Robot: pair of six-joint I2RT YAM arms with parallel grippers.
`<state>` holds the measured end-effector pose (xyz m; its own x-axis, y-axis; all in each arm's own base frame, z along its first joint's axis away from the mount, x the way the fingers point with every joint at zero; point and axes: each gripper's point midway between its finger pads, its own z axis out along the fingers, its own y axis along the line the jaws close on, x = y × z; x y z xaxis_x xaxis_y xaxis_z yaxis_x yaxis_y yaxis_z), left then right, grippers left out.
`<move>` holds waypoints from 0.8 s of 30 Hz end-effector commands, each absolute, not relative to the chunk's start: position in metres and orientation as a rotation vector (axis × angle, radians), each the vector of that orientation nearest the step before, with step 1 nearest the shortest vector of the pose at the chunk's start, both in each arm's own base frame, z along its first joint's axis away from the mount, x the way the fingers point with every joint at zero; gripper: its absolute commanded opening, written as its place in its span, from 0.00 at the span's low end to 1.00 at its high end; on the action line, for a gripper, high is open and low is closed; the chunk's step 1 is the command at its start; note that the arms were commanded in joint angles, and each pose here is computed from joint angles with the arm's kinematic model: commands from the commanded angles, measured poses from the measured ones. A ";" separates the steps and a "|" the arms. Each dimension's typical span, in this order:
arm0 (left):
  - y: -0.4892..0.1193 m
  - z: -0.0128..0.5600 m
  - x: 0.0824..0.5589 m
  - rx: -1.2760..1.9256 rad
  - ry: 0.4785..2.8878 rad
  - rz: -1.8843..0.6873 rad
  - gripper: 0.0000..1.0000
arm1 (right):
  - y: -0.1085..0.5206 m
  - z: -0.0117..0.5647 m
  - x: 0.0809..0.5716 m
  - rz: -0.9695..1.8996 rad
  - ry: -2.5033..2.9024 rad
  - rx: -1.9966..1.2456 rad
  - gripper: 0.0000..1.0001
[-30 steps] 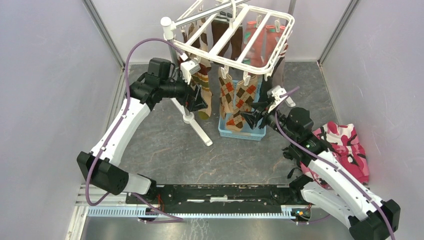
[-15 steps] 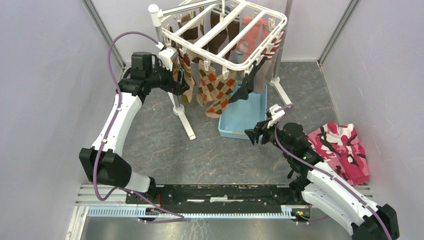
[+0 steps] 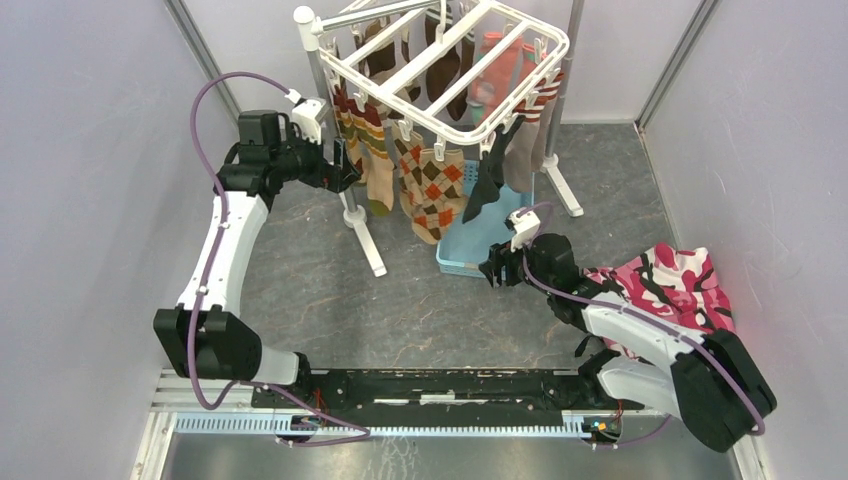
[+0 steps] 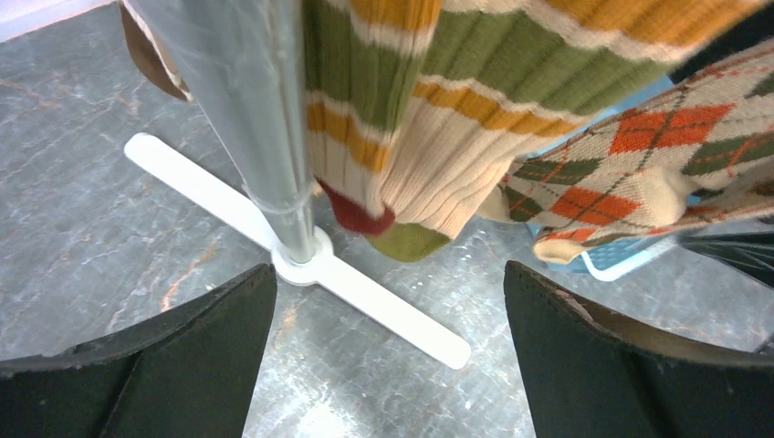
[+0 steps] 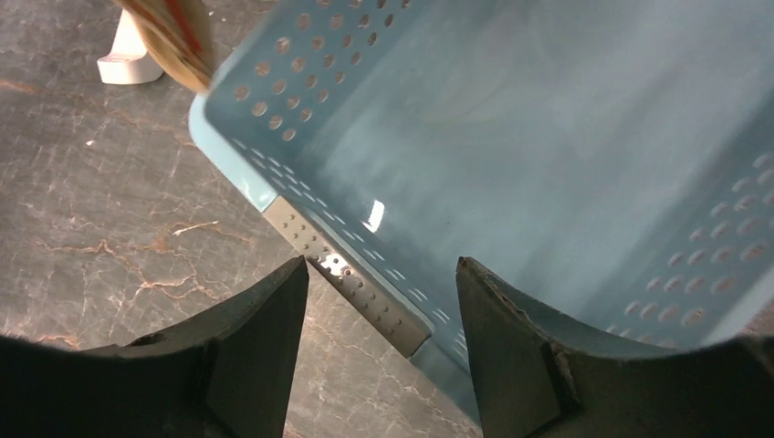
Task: Remove the socks clipped to the hanger
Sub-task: Move the bin to the center of the board.
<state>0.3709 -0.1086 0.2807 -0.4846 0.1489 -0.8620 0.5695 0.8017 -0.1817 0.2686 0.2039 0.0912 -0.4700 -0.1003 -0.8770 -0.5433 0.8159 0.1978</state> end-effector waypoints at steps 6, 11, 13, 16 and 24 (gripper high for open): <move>-0.149 0.316 0.271 0.761 1.925 -0.918 1.00 | 0.243 0.096 0.218 0.774 1.966 -0.599 0.63; -0.156 0.323 0.253 0.800 1.874 -0.992 1.00 | 0.248 0.089 0.185 0.826 1.978 -0.626 0.62; -0.158 0.324 0.249 0.805 1.868 -1.007 1.00 | 0.251 0.092 0.178 0.832 1.974 -0.640 0.61; -0.158 0.323 0.247 0.802 1.869 -1.014 1.00 | 0.260 0.093 0.164 0.871 1.980 -0.678 0.60; -0.160 0.334 0.237 0.820 1.827 -1.017 1.00 | 0.280 0.098 0.123 0.902 1.969 -0.811 0.59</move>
